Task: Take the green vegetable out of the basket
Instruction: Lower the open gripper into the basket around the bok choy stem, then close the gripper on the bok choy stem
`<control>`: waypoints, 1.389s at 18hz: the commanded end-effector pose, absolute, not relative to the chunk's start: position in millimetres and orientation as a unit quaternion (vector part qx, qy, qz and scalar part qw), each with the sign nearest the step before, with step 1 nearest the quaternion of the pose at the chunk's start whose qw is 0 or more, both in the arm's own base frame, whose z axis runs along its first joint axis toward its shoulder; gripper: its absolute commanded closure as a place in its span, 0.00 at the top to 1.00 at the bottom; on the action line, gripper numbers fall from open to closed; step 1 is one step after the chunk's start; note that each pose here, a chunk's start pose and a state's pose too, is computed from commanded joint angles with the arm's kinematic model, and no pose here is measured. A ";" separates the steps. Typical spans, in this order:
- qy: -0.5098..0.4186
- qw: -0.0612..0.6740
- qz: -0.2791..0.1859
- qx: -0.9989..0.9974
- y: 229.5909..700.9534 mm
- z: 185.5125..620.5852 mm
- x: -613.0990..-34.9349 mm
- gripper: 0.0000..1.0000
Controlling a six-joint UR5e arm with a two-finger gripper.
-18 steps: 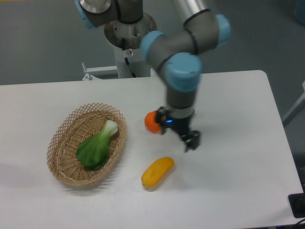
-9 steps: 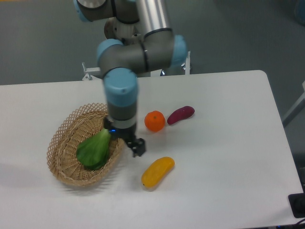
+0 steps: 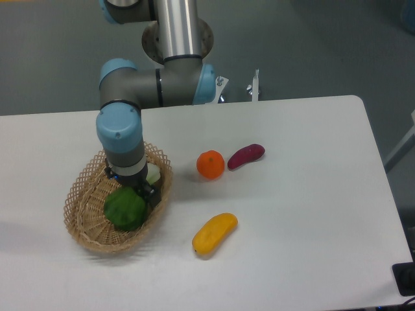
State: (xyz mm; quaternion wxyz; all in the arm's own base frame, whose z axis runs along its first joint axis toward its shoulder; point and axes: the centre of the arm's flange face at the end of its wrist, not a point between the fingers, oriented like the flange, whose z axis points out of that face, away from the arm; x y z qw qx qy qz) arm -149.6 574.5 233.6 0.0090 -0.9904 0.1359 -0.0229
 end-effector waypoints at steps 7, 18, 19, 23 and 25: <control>0.104 -0.012 -0.027 -0.994 580.0 210.7 -137.1 1.00; 0.087 -0.020 0.025 -0.996 590.5 201.5 -132.7 0.53; 0.086 -0.018 0.026 -0.996 590.4 203.3 -132.7 0.34; 0.086 -0.011 0.025 -0.996 589.9 215.2 -131.4 0.09; 0.085 -0.002 0.024 -0.996 587.0 227.5 -131.1 0.05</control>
